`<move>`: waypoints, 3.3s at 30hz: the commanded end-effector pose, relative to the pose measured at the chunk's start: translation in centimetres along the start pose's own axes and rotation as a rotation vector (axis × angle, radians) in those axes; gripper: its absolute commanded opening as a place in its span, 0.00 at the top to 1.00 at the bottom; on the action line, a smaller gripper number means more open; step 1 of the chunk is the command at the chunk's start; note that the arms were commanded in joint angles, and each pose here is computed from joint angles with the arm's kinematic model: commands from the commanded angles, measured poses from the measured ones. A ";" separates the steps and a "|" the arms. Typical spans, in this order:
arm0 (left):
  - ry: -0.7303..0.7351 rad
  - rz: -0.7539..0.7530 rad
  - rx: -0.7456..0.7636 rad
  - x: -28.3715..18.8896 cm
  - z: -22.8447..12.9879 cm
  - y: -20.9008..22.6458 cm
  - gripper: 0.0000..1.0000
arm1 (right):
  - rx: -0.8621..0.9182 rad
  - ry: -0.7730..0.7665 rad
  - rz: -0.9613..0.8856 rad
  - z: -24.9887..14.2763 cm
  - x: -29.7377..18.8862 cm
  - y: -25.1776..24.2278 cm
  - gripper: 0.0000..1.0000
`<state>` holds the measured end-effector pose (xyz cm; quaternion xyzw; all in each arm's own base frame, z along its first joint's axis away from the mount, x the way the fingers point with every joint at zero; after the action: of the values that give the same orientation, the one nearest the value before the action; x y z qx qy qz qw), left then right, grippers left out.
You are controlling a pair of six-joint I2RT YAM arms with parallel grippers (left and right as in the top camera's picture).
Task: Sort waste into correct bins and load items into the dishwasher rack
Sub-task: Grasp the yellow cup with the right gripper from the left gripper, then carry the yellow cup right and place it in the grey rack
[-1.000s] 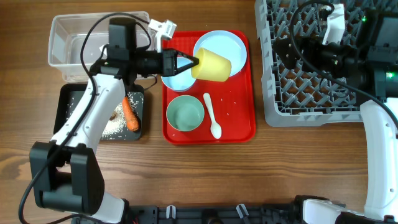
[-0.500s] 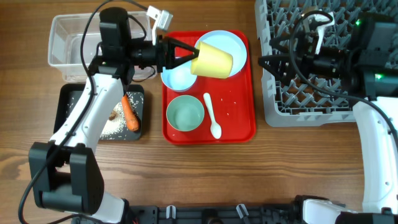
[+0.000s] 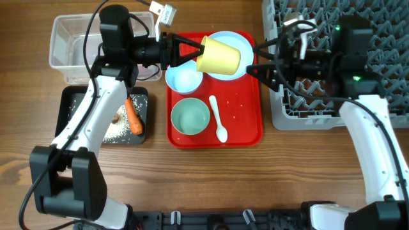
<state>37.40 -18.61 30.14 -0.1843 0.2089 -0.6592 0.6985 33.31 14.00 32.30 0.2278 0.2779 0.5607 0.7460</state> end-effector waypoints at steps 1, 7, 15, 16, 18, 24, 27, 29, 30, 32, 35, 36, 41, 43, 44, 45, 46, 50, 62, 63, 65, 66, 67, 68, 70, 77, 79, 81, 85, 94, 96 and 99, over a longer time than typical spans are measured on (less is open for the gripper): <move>0.001 -0.011 0.018 0.4 0.6 -0.9 0.96 | 0.054 0.034 0.033 -0.7 2.1 -0.4 0.06; 0.001 -0.012 0.017 0.5 0.6 -0.9 0.96 | 0.061 0.062 0.078 -1.0 4.4 -0.6 0.06; 0.005 -0.017 0.017 0.7 0.5 -1.1 0.96 | 0.089 0.071 0.091 -1.1 5.3 -1.0 0.13; 0.005 -0.017 0.017 0.7 0.5 -1.1 0.96 | 0.089 0.071 0.091 -1.1 5.3 -1.0 0.16; 0.005 -0.017 0.015 0.7 0.5 -1.1 0.96 | 0.087 0.070 0.091 -1.1 5.3 -1.0 0.21; 0.006 -0.017 0.012 0.7 0.5 -1.0 0.96 | 0.086 0.069 0.091 -1.0 5.3 -1.0 0.34; 0.007 -0.017 0.007 0.7 0.5 -1.0 0.96 | 0.085 0.069 0.092 -1.0 5.3 -0.9 0.37; 0.009 -0.016 -0.001 0.7 0.4 -1.0 0.96 | 0.084 0.069 0.092 -1.0 5.3 -0.9 0.38; 0.009 -0.016 -0.002 0.7 0.4 -1.0 0.96 | 0.084 0.069 0.092 -1.0 5.3 -0.9 0.39; 0.009 -0.016 -0.004 0.7 0.3 -1.0 0.95 | 0.084 0.069 0.092 -1.0 5.3 -0.9 0.39; 0.009 -0.016 -0.005 0.7 0.3 -1.0 0.85 | 0.083 0.068 0.091 -1.0 5.3 -1.0 0.39; 0.009 -0.016 -0.004 0.7 0.3 -1.0 0.78 | 0.083 0.067 0.091 -1.0 5.2 -1.0 0.39; 0.010 -0.017 -0.006 0.7 0.3 -1.0 0.61 | 0.092 0.055 0.081 -0.7 4.7 -1.4 0.39; 0.009 -0.016 -0.006 0.7 0.3 -1.0 0.56 | 0.111 0.046 0.071 -0.6 4.3 -1.7 0.39; 0.010 -0.017 -0.006 0.7 0.3 -1.0 0.55 | 0.113 0.042 0.068 -0.5 4.1 -1.8 0.39; 0.009 -0.016 -0.006 0.7 0.3 -1.0 0.53 | 0.114 0.041 0.070 -0.4 3.9 -1.8 0.39; 0.009 -0.016 -0.006 0.7 0.3 -1.0 0.53 | 0.114 0.040 0.073 -0.4 3.8 -1.8 0.39; 0.009 -0.016 -0.006 0.7 0.3 -1.0 0.51 | 0.122 0.031 0.084 -0.2 2.9 -2.0 0.38; 0.008 -0.014 0.003 0.6 0.3 -0.9 0.52 | 0.282 -0.019 -0.121 -0.8 0.3 -5.8 0.37; 0.008 -0.013 0.004 0.6 0.4 -0.9 0.52 | 0.299 -0.022 -0.148 -0.9 0.1 -6.2 0.37; 0.007 -0.013 0.006 0.6 0.4 -0.9 0.52 | 0.340 -0.025 -0.211 -1.4 -0.2 -7.0 0.37; 0.006 -0.010 0.006 0.6 0.4 -0.9 0.51 | 0.364 -0.026 -0.246 -1.6 -0.4 -7.5 0.37; 0.005 -0.005 0.005 0.6 0.4 -0.8 0.51 | 0.387 -0.027 -0.277 -1.8 -0.5 -7.9 0.38; 0.003 0.005 0.003 0.6 0.4 -0.6 0.51 | 0.410 -0.030 -0.311 -2.0 -0.6 -8.3 0.38; 0.000 0.033 0.001 0.6 0.2 -0.2 0.49 | 0.449 -0.036 -0.366 -2.3 -0.9 -8.9 0.38; 0.024 0.229 -0.089 0.2 -1.8 2.6 0.46 | 0.514 -0.030 -0.574 -2.1 -2.5 -9.7 0.38; 0.035 0.320 -0.147 -0.1 -2.6 3.8 0.44 | 0.523 -0.028 -0.639 -1.7 -3.1 -9.7 0.38; 0.049 0.401 -0.187 -0.3 -3.3 4.7 0.44 | 0.524 -0.024 -0.707 -1.3 -3.9 -9.4 0.38; 0.089 0.455 -0.134 0.1 -4.0 5.1 0.44 | 0.531 -0.017 -0.861 -0.5 -5.8 -8.8 0.38; 0.170 0.625 -0.070 3.0 -5.6 5.8 0.37 | 0.540 -0.009 -1.117 0.8 -9.9 -6.4 0.37; 0.202 0.637 -0.022 3.9 -6.0 5.6 0.37 | 0.566 -0.001 -1.128 0.4 -10.4 -6.3 0.37; 0.264 0.696 0.026 5.5 -7.1 5.3 0.35 | 0.635 0.020 -1.183 -0.8 -12.1 -6.4 0.37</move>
<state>38.36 -22.72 21.16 -0.0760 0.3529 -0.4366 0.8240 35.09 2.87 29.67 0.2507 0.5096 0.0008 0.8231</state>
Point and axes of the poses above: each gripper's point midway between its finger pads, its own x axis out along the fingers, its own y axis along the line the jaws close on, z = x × y, the point moved 4 cm from there along -x, back along the fingers, and after that the axes turned 13 degrees about x, right-handed, at the moved point
